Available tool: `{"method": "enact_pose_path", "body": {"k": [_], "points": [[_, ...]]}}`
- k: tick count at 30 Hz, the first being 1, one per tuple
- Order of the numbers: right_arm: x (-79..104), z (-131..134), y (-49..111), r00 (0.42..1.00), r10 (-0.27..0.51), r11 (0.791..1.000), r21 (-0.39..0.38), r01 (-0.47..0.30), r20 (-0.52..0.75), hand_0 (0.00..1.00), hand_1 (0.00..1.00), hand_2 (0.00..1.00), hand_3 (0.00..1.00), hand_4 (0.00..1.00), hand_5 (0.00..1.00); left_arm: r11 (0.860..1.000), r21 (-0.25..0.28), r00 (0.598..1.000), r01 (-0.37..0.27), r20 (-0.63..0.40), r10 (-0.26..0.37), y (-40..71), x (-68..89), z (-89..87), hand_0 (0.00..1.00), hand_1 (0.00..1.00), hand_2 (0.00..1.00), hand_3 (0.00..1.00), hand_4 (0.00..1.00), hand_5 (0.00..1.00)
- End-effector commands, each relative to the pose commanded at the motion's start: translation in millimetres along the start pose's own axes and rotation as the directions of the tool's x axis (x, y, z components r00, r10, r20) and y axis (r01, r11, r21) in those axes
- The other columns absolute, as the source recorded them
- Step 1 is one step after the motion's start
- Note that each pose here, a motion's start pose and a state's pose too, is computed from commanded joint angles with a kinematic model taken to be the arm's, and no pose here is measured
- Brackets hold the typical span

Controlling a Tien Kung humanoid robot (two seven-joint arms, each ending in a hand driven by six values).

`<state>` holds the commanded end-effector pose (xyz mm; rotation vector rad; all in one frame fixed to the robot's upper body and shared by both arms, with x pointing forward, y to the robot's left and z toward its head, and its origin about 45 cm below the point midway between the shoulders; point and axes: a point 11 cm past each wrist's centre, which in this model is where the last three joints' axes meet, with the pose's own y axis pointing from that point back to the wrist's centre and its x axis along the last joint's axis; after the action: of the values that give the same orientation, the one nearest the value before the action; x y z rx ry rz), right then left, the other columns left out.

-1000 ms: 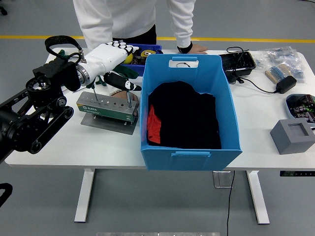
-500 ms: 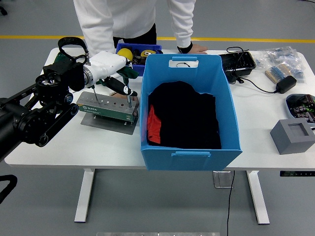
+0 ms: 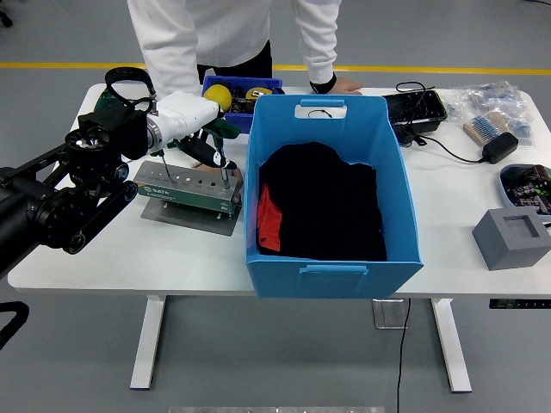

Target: Lift tool from toolbox,place it in box,lift tool from toolbox,place it in box

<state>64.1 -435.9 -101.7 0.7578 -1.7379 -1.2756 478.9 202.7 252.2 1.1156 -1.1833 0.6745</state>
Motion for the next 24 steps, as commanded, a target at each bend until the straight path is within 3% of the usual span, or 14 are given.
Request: {"method": "enact_pose_path", "body": {"k": [1,13,14,19,20,24], "points": [[0.0,0.1,0.0,1.000,0.000,1.000,0.000,0.000,-0.001,0.710,0.710,0.773,0.589,0.821,0.692,1.000,0.001,1.000,0.001,0.002,-0.001,-0.1,-0.6,-0.2,0.383,0.250,0.246,0.310,0.998,0.687],[-1.7,-4.6,0.8,1.000,-0.003,1.000,0.010,0.003,0.000,0.710,0.710,0.773,0.589,0.821,0.692,1.000,0.009,1.000,-0.023,0.015,0.022,-2.2,4.2,-3.0,0.340,0.196,0.202,0.267,0.998,0.690],[-1.9,-4.7,0.8,1.000,-0.003,1.000,0.010,0.003,0.000,0.710,0.711,0.773,0.589,0.822,0.693,1.000,0.009,1.000,-0.024,0.015,0.024,-2.3,4.6,-3.1,0.275,0.138,0.159,0.220,0.998,0.684],[-2.2,-5.0,0.8,1.000,-0.003,1.000,0.009,0.003,0.002,0.710,0.711,0.773,0.589,0.822,0.693,0.999,0.014,0.999,-0.032,0.006,0.032,-3.1,4.6,-4.5,0.275,0.138,0.159,0.220,0.998,0.684],[-2.2,-5.0,0.9,1.000,-0.003,1.000,0.009,0.003,0.001,0.709,0.711,0.773,0.588,0.822,0.694,0.999,0.014,0.999,-0.034,0.001,0.034,-3.3,4.2,-4.8,0.199,0.080,0.121,0.156,0.998,0.675],[-2.1,-5.2,0.9,1.000,-0.003,1.000,0.009,0.003,-0.001,0.709,0.711,0.773,0.588,0.822,0.694,0.999,0.014,0.998,-0.047,-0.029,0.047,-3.6,3.1,-6.1,0.199,0.080,0.121,0.156,0.998,0.675]]}}
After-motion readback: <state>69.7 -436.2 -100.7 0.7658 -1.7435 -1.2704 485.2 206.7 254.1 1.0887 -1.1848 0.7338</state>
